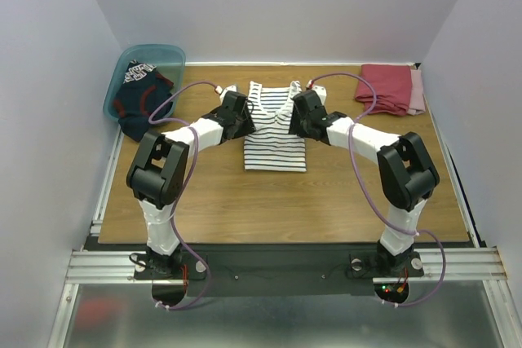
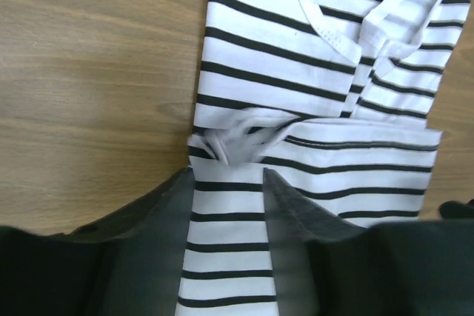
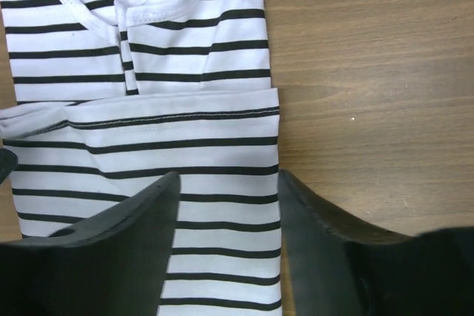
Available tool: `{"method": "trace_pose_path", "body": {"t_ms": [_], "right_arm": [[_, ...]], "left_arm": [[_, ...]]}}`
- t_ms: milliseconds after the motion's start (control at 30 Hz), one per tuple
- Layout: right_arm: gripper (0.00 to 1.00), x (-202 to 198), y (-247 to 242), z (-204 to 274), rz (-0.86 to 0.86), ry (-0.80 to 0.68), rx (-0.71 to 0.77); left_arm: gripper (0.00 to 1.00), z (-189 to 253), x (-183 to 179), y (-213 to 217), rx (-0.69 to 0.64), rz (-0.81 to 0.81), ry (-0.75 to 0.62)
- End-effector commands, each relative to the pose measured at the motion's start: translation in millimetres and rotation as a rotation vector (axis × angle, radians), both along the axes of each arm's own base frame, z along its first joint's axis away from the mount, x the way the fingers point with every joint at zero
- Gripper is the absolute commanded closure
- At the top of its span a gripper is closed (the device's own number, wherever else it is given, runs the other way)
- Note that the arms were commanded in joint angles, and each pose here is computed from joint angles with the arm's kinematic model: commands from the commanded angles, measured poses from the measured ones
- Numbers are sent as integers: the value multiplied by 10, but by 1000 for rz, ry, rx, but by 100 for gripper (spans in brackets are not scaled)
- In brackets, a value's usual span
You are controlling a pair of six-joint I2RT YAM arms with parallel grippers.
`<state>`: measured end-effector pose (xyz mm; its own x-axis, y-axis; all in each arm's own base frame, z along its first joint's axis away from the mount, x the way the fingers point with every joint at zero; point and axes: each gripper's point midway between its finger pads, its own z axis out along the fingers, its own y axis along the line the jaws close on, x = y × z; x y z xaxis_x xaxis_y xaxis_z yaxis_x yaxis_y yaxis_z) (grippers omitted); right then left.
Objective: Fold and stack the tank tops
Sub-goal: Fold the tank top
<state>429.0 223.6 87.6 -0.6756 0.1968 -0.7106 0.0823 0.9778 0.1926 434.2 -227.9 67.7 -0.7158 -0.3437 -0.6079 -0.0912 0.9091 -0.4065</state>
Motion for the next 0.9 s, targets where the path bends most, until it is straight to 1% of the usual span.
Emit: {"method": "trace_pose_path", "body": {"t_ms": [0, 33, 67, 167, 233, 300, 333, 367, 400, 433, 467, 567, 733, 867], "right_arm": [[34, 218, 63, 405, 5, -105, 57], [27, 214, 62, 505, 7, -123, 62], [26, 219, 52, 557, 6, -134, 64], [25, 148, 36, 718, 19, -154, 84], [27, 16, 57, 651, 42, -124, 107], [34, -135, 76, 573, 57, -96, 127], [44, -193, 120, 536, 66, -87, 126], [48, -229, 132, 475, 66, -74, 123], [52, -248, 144, 361, 66, -52, 113], [59, -276, 184, 284, 75, -33, 115], [62, -298, 203, 210, 82, -13, 114], [63, -352, 263, 27, 89, 20, 111], [64, -388, 266, -201, 93, 58, 91], [64, -452, 238, -375, 96, 93, 76]], "left_arm": [[42, 639, 221, -97, -55, -42, -177], [42, 702, 226, -86, -57, -41, -191], [41, 779, 237, -77, -63, -37, -207], [41, 985, 202, 5, -68, -7, -237], [44, 977, 91, 66, -76, 17, -222], [50, 943, 1, 56, -103, 31, -209], [54, 855, -70, 57, -103, 33, -191], [62, 812, -99, 30, -104, 27, -186], [67, 774, -97, 7, -108, 25, -183], [72, 653, -79, -24, -102, 18, -156], [81, 597, -67, -61, -100, -1, -144], [91, 423, 51, -119, -85, -4, -118], [94, 227, 324, -171, -64, -6, -111], [93, 106, 526, -43, -62, 39, -105]]}}
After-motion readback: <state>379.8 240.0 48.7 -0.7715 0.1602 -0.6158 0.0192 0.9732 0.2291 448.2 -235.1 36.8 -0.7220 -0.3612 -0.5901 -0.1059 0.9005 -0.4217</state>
